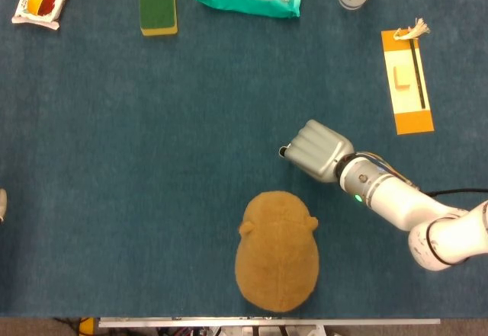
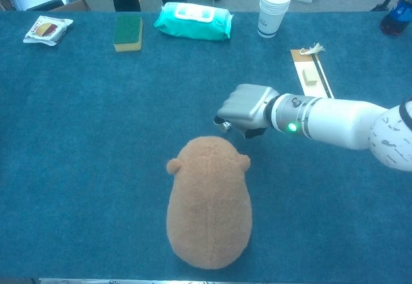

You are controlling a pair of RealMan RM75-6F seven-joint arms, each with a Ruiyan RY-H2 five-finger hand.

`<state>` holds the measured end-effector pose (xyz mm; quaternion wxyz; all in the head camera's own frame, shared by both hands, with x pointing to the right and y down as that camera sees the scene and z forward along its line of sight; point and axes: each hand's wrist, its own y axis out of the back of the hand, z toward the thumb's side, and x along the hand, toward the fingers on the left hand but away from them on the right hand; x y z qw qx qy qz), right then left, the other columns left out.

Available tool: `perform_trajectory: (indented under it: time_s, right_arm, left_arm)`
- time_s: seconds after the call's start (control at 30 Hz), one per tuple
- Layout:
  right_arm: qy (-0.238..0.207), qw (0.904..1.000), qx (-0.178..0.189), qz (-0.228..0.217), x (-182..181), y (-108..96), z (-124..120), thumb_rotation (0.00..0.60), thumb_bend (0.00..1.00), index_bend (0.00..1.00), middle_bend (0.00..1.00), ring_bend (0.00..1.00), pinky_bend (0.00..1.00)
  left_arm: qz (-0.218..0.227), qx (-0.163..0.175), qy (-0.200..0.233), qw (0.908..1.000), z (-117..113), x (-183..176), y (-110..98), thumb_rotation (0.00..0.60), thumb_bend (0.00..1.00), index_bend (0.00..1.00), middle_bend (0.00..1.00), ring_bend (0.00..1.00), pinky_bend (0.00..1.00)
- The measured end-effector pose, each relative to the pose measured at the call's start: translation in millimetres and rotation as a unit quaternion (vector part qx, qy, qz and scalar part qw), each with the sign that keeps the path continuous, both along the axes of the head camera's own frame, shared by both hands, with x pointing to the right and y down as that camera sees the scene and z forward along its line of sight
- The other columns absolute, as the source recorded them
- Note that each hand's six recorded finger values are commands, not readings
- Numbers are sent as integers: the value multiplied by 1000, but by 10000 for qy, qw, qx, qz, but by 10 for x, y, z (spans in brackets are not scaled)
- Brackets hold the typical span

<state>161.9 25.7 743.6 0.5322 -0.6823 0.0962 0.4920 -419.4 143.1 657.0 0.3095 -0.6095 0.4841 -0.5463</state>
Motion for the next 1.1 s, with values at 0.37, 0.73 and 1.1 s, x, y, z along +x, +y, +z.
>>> perform_trajectory:
  time_s: [0.37,0.73,1.1]
  right_arm:
    - [-18,9999,108,101,0,-62,19,600,1000,301,1000,1000,1000]
    - [84,9996,192,204,91,-120,-8,600,1000,301,1000,1000,1000]
    - [269,9982,274,460,337,-198,-8,600,1000,301,1000,1000,1000]
  left_arm:
    - [-11,-15,15,10000,8,-4,7,600,427,320,237,168,417]
    - [-32,-42,32,10000,28,-11,18,600,427,320,237,168,417]
    - [-19,-73,34,10000,46,11,16,600,427,320,237,169,417]
